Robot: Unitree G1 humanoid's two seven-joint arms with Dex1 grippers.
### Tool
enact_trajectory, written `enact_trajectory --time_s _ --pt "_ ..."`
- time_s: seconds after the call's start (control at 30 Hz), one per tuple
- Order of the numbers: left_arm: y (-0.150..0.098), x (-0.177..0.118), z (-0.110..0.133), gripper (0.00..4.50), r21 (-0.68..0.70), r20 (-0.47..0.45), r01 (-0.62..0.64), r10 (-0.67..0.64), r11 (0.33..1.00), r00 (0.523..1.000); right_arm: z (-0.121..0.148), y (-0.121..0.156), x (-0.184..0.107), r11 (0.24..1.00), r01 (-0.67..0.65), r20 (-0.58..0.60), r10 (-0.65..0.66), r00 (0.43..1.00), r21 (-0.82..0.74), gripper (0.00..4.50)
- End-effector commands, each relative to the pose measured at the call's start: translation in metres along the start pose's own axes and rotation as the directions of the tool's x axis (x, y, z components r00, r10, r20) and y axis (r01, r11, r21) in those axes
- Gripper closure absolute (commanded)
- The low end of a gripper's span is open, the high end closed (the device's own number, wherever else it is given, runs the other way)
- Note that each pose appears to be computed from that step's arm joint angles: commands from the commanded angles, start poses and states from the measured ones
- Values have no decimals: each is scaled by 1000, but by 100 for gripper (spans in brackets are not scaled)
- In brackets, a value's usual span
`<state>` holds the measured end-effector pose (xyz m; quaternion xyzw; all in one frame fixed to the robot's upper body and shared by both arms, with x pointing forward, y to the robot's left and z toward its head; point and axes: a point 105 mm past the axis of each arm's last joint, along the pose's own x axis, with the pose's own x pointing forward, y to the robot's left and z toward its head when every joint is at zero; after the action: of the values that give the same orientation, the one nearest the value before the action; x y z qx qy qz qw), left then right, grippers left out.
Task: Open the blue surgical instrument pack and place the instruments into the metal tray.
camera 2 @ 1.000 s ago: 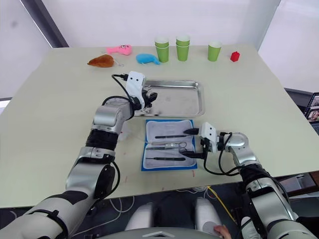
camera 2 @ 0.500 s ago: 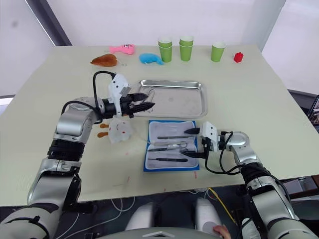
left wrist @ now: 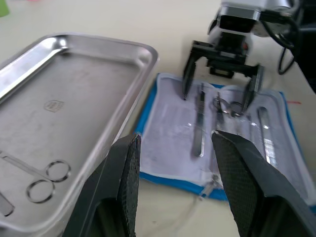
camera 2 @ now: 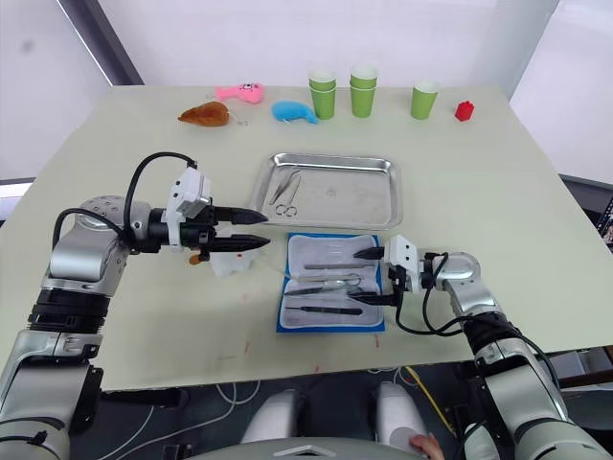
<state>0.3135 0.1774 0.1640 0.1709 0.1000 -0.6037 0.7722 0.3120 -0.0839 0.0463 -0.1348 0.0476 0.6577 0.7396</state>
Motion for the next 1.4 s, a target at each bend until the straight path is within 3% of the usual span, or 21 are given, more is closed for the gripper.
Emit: enact_trajectory --time_s 0.03,0.2,0.23,0.27,0.37,1.4 --pt "-11 -5 12 210 59 28 64 -66 996 997 -66 31 -13 983 -5 -218 46 975 185 0" --pt "-19 -7 13 210 70 28 118 -120 991 992 -64 31 -18 984 -10 -210 49 976 180 0" --pt "-20 -7 12 158 74 24 128 -130 989 991 -64 31 -19 984 -11 -210 49 977 180 0" --pt "-21 -8 12 144 78 20 132 -134 988 991 -64 31 -19 984 -12 -209 50 977 179 0" --pt "-23 -9 9 23 86 5 143 -144 986 990 -64 32 -22 984 -15 -207 51 977 176 0" --pt "-42 -1 -1 23 119 -5 273 -274 955 962 -56 35 -48 988 15 -216 19 976 152 0"
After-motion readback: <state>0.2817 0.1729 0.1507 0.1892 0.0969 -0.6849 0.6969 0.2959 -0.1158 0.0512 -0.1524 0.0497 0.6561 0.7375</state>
